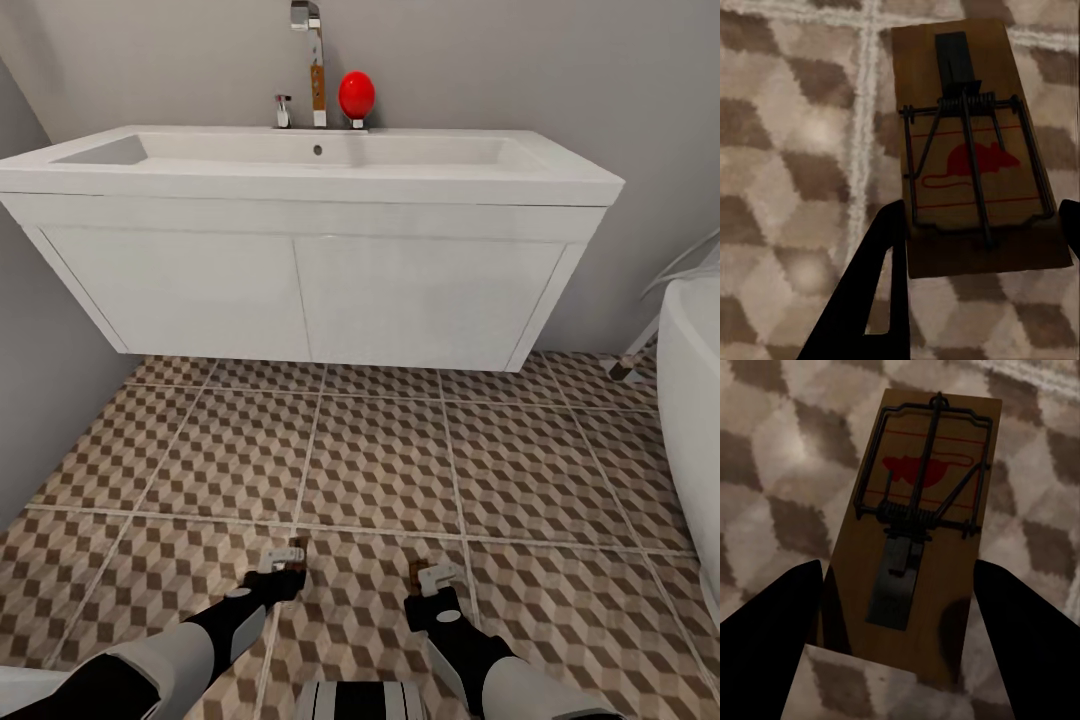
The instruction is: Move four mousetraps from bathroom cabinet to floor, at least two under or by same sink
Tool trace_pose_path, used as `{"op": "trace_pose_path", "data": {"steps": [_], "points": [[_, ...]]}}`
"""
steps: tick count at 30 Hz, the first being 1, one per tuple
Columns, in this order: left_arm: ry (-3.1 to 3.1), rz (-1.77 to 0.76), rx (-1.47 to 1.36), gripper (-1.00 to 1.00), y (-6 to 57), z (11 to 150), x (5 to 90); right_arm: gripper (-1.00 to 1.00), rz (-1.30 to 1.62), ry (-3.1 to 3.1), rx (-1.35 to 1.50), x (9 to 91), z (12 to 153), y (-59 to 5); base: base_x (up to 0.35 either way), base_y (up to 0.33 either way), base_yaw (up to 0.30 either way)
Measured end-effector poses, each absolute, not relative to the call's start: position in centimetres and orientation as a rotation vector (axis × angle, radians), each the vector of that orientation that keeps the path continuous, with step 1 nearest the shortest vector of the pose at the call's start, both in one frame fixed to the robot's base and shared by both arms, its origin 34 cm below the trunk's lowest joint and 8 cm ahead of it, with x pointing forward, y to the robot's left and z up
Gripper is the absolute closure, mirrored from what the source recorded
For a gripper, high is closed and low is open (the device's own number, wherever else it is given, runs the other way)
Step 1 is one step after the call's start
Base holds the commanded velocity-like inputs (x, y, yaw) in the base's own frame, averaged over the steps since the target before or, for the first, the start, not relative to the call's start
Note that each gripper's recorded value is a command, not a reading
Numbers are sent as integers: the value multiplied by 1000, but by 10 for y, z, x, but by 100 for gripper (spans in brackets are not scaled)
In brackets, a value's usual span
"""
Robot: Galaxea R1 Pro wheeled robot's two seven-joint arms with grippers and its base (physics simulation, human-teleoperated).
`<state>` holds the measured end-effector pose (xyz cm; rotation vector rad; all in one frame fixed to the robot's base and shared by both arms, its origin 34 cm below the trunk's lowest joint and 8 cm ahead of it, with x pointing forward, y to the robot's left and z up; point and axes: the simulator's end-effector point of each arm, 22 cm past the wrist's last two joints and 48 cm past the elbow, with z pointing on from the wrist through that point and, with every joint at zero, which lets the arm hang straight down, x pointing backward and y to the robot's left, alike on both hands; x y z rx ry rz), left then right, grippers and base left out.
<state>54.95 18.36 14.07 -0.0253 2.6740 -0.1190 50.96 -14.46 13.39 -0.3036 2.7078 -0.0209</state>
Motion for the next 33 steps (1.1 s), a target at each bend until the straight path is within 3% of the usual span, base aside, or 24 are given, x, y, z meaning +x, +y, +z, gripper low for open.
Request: {"op": "trace_pose_path", "data": {"steps": [33], "points": [[2603,-95,41,100,182,148,562,100,-22,2701,-304,515,136,-144,0,0,0]]}}
